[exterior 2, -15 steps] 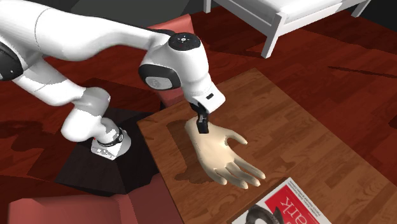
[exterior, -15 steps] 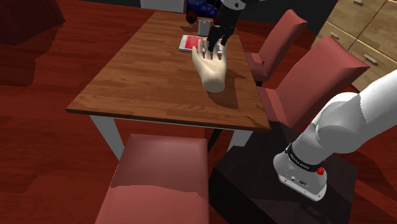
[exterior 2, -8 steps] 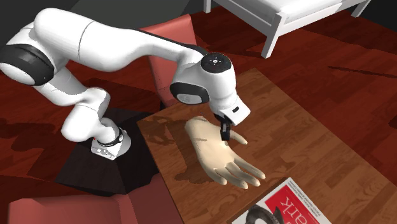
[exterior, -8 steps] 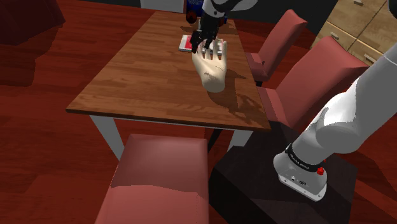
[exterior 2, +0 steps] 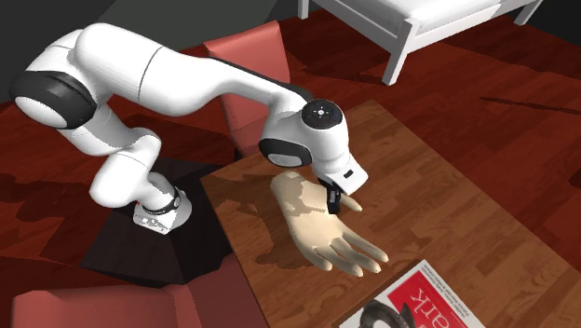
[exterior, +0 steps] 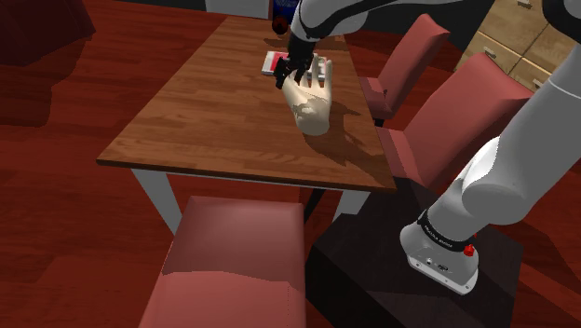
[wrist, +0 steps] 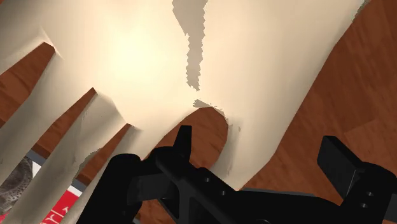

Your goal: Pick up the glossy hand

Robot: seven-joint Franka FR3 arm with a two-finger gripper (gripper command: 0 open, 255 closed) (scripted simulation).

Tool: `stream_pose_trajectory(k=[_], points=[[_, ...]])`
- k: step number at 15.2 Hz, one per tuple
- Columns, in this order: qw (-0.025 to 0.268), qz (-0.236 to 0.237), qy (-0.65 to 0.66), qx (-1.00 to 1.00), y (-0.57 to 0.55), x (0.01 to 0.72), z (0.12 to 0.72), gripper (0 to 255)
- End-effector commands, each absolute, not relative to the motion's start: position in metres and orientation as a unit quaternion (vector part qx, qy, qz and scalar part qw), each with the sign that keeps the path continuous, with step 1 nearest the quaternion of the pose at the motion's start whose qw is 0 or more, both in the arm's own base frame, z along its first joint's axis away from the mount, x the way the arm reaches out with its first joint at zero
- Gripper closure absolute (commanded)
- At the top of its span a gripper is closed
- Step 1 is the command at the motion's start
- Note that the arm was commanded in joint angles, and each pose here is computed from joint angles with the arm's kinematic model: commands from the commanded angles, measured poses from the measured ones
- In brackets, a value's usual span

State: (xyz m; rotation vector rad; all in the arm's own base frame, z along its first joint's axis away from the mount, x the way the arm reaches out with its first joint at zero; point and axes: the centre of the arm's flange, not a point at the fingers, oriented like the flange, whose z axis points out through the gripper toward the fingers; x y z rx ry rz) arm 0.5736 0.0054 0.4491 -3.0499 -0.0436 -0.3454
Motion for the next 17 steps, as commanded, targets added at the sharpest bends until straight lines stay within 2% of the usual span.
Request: stream_pose_trajectory(k=[1,2,3,12,17], points=[[0.036,-0.113,-0.014,-0.993,0.006,0.574,0.442,0],[0.036,-0.113,-0.014,-0.993,0.006,0.574,0.442,0],[0.036,-0.113,-0.014,-0.993,0.006,0.574,0.443,255],[0.036,-0.113,-0.014,-0.993,0.006,0.574,0.442,255],[0.036,-0.113,-0.014,-0.993,0.006,0.574,0.469,255]])
